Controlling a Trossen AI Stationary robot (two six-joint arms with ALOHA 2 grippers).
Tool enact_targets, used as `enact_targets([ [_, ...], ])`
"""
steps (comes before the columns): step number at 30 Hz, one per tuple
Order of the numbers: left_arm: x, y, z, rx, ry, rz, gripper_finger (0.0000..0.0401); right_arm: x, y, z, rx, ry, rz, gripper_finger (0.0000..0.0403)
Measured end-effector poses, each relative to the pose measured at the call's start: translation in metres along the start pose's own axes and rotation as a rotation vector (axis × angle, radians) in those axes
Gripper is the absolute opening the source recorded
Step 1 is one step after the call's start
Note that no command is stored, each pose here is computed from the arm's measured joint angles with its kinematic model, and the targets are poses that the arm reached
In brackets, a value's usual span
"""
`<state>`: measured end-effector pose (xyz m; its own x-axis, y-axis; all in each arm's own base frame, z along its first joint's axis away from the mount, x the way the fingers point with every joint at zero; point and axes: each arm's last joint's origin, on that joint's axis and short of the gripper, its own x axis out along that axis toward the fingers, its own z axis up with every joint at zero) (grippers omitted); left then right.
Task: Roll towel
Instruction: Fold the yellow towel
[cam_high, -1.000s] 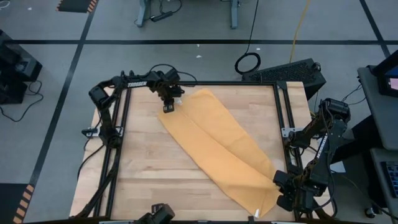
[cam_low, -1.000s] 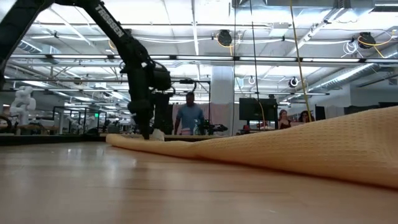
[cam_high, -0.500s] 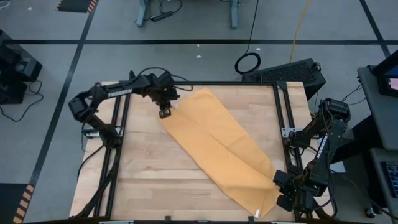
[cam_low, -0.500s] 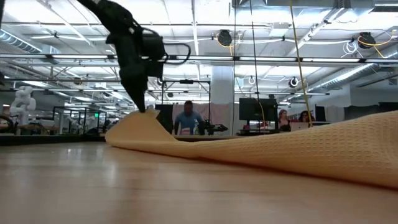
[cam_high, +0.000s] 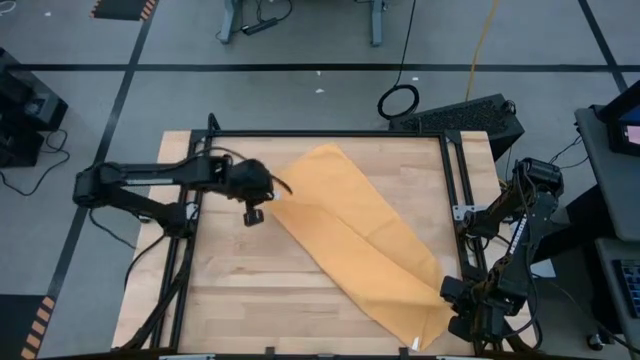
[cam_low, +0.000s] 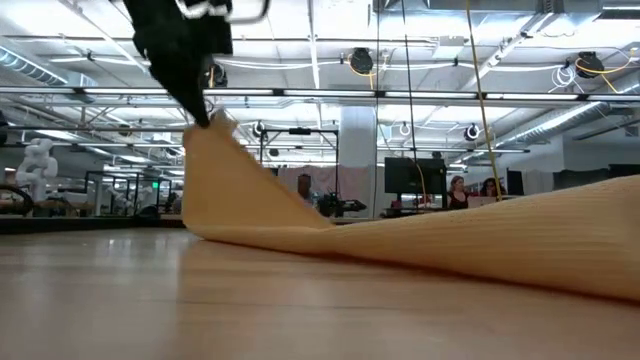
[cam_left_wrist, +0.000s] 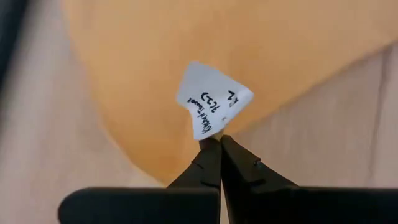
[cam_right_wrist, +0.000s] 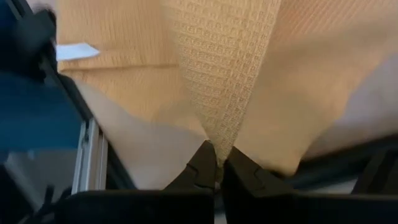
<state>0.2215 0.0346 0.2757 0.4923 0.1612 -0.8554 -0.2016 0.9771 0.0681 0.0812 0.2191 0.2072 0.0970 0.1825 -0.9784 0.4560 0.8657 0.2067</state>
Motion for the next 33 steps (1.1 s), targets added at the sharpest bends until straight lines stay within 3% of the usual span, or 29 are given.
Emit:
enact_targets([
  [4, -0.013, 0.001, 0.014, 0.068, -0.17, 0.14, 0.0002, 0.0, 0.001, -0.004, 0.012, 0.129, 0.001, 0.0],
  [8, -0.007, 0.01, 0.037, 0.138, -0.328, 0.14, 0.0002, -0.004, 0.004, -0.005, 0.013, 0.142, 0.014, 0.0],
  [18, 0.049, 0.044, 0.077, 0.244, -0.405, 0.178, 0.0001, -0.005, 0.003, -0.004, 0.081, 0.112, -0.005, 0.0],
  [25, 0.057, 0.097, 0.108, 0.245, -0.463, 0.287, 0.0001, -0.005, 0.003, -0.004, 0.111, 0.129, -0.009, 0.0],
  [29, 0.077, 0.129, 0.111, 0.203, -0.434, 0.245, 0.0001, -0.005, 0.003, -0.004, 0.123, 0.134, -0.009, 0.0],
  [33, 0.107, 0.145, 0.107, 0.2, -0.418, 0.202, 0.0001, -0.005, 0.006, -0.005, 0.144, 0.139, 0.014, 0.0],
])
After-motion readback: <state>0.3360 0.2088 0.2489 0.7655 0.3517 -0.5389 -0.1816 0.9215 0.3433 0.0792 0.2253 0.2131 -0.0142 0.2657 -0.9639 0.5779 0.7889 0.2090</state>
